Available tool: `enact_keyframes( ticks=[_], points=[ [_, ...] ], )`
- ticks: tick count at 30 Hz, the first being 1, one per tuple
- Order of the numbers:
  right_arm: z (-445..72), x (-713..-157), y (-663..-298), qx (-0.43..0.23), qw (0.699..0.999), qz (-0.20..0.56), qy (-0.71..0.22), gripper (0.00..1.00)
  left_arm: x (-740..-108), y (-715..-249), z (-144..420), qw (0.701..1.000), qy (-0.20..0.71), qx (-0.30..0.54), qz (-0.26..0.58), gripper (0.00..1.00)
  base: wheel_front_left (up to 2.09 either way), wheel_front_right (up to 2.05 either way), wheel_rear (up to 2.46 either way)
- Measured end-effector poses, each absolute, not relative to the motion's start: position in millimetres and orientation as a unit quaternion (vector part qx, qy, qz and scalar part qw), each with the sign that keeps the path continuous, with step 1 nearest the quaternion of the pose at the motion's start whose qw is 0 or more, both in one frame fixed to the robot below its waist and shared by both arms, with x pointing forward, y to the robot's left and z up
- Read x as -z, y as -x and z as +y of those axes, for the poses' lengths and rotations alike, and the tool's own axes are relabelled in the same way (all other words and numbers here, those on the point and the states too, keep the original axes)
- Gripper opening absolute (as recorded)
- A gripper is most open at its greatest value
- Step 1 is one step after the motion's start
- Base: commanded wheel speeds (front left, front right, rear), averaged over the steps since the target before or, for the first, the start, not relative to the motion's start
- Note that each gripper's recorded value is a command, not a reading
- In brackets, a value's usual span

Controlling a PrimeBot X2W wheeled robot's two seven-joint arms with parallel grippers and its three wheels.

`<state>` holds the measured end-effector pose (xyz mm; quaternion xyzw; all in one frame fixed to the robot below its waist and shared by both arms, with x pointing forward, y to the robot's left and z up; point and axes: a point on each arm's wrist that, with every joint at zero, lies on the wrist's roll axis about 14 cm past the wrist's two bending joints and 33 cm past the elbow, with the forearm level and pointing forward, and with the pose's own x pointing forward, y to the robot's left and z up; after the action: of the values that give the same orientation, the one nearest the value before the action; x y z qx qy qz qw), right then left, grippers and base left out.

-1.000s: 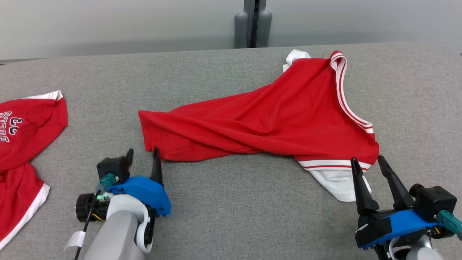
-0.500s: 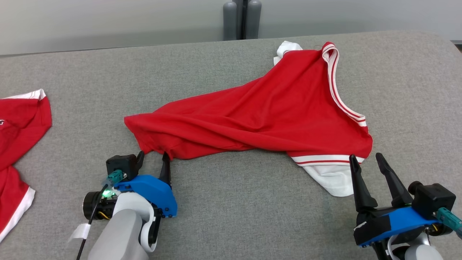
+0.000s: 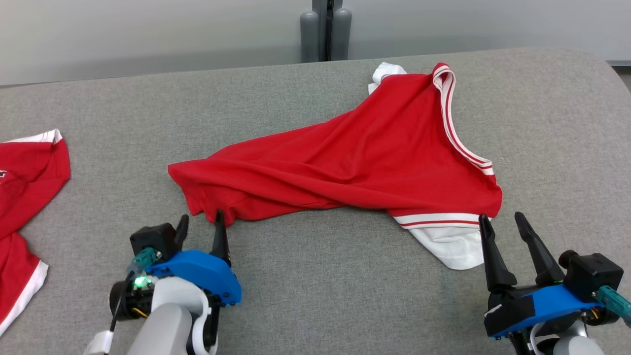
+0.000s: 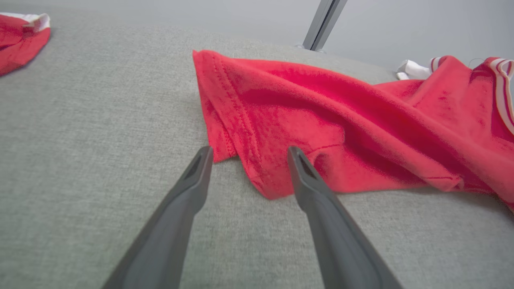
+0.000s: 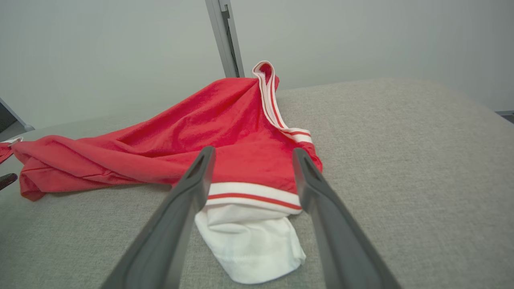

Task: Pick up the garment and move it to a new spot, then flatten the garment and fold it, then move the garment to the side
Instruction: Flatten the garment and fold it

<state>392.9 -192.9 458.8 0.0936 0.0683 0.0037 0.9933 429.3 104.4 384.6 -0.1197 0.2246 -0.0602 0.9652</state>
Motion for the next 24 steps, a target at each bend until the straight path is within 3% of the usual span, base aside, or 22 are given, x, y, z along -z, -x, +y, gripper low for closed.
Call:
enact_keyframes(
  ticks=[9, 19, 20, 21, 22, 24],
  points=[
    [-190.7, -456.0, -392.4, -0.006, 0.993, 0.073, -0.097, 1.0, -382.2, -413.9, 88.4, 0.953, 0.136, 0.081, 0.257, 1.0, 0.0, 0.0, 0.0],
    [-200.2, -450.8, -390.6, 0.009, 0.992, 0.08, -0.096, 1.0, -361.4, -431.6, 90.6, 0.947, 0.114, 0.069, 0.293, 0.97, 0.0, 0.0, 0.0],
    [-200.9, -450.2, -390.1, 0.01, 0.992, 0.081, -0.096, 1.0, -359.2, -432.8, 91.9, 0.946, 0.11, 0.068, 0.297, 0.75, 0.0, 0.0, 0.0],
    [-201.5, -449.9, -389.6, 0.011, 0.992, 0.081, -0.096, 1.0, -359.1, -434.9, 92.9, 0.947, 0.106, 0.068, 0.295, 0.18, 0.0, 0.0, 0.0],
    [-202.2, -449.8, -389.1, 0.012, 0.992, 0.081, -0.096, 1.0, -359.1, -436.1, 93.4, 0.948, 0.102, 0.069, 0.293, 0.0, 0.0, 0.0, 0.0],
    [-203.7, -450.2, -388.6, 0.014, 0.992, 0.081, -0.096, 1.0, -362.4, -438.8, 92.8, 0.951, 0.101, 0.072, 0.282, 0.0, 0.0, 0.0, 0.0]
  ],
)
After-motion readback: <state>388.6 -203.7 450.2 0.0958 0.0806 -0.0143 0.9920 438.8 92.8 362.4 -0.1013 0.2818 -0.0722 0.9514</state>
